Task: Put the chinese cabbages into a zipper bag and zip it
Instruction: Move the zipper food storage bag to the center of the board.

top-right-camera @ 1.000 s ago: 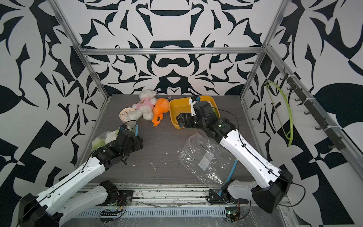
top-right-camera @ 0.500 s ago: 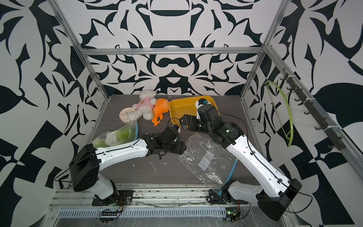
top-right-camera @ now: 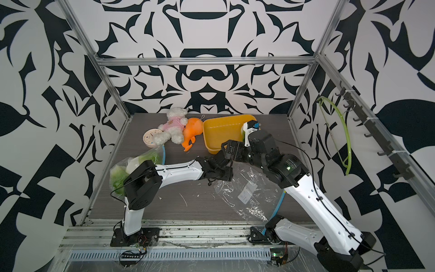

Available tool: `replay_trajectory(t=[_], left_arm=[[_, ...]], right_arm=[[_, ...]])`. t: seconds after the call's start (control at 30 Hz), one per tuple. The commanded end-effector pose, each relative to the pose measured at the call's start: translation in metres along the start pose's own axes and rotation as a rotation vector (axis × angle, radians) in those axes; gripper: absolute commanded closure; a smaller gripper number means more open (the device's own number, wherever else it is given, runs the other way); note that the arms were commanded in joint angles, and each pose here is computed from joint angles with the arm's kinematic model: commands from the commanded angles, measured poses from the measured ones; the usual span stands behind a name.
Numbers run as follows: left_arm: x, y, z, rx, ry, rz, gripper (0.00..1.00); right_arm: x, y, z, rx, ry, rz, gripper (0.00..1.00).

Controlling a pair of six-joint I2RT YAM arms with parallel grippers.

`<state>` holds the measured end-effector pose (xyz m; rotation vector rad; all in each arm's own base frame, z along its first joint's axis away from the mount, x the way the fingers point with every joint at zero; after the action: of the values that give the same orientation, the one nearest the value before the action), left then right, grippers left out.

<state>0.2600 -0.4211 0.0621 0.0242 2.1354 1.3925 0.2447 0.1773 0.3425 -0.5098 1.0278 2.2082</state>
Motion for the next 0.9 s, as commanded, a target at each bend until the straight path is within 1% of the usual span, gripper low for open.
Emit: replay_trajectory(t=[0.0,0.1,0.17,0.23,0.37,0.47,0.57,0.67,0.7,0.77,0.83,0.87], left_arm=[[0.001,0.0,0.017,-0.091,0.046,-0.006,0.49],[0.006,0.003,0.029,-0.123,0.077,0.001,0.64],[0.012,0.01,0.037,-0.134,0.088,0.002,0.72],[0.02,0.022,0.047,-0.154,0.092,0.004,0.77],[0.05,0.059,0.087,-0.276,0.119,0.035,0.82],[0.074,0.093,0.123,-0.365,0.15,0.047,0.82],[0.098,0.122,0.159,-0.412,0.196,0.056,0.82],[0.112,0.149,0.195,-0.452,0.259,0.027,0.82],[0.115,0.157,0.204,-0.457,0.282,0.007,0.8],[0.121,0.168,0.22,-0.453,0.332,-0.026,0.69],[0.123,0.174,0.228,-0.449,0.364,-0.052,0.65],[0.124,0.178,0.229,-0.448,0.368,-0.06,0.59]], right_arm=[[-0.006,0.008,0.008,-0.044,0.003,-0.036,0.01],[-0.006,0.007,0.008,-0.049,0.005,-0.039,0.01],[-0.006,0.003,0.009,-0.05,0.003,-0.041,0.01],[-0.008,0.002,0.011,-0.055,-0.001,-0.044,0.01],[-0.01,-0.004,0.017,-0.065,-0.007,-0.037,0.01],[-0.008,-0.011,0.021,-0.085,-0.018,-0.016,0.01],[-0.006,-0.018,0.026,-0.112,-0.047,0.003,0.01],[-0.004,-0.024,0.033,-0.14,-0.07,0.021,0.01],[-0.003,-0.025,0.035,-0.147,-0.074,0.028,0.01],[0.001,-0.026,0.044,-0.174,-0.072,0.044,0.01],[0.004,-0.026,0.049,-0.186,-0.067,0.038,0.01],[0.005,-0.027,0.05,-0.185,-0.066,0.037,0.01]])
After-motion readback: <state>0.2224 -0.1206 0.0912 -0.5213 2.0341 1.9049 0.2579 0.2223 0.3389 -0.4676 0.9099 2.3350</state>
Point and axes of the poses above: each gripper's point midway between its finger pads, its own y axis back along the fingers, its own z axis along the line the jaws close on, x = y × z, the point moved 1 cm from there along y, back along the fingers, and after that the axes turned 9 degrees about -y, right-handed, at the moved point
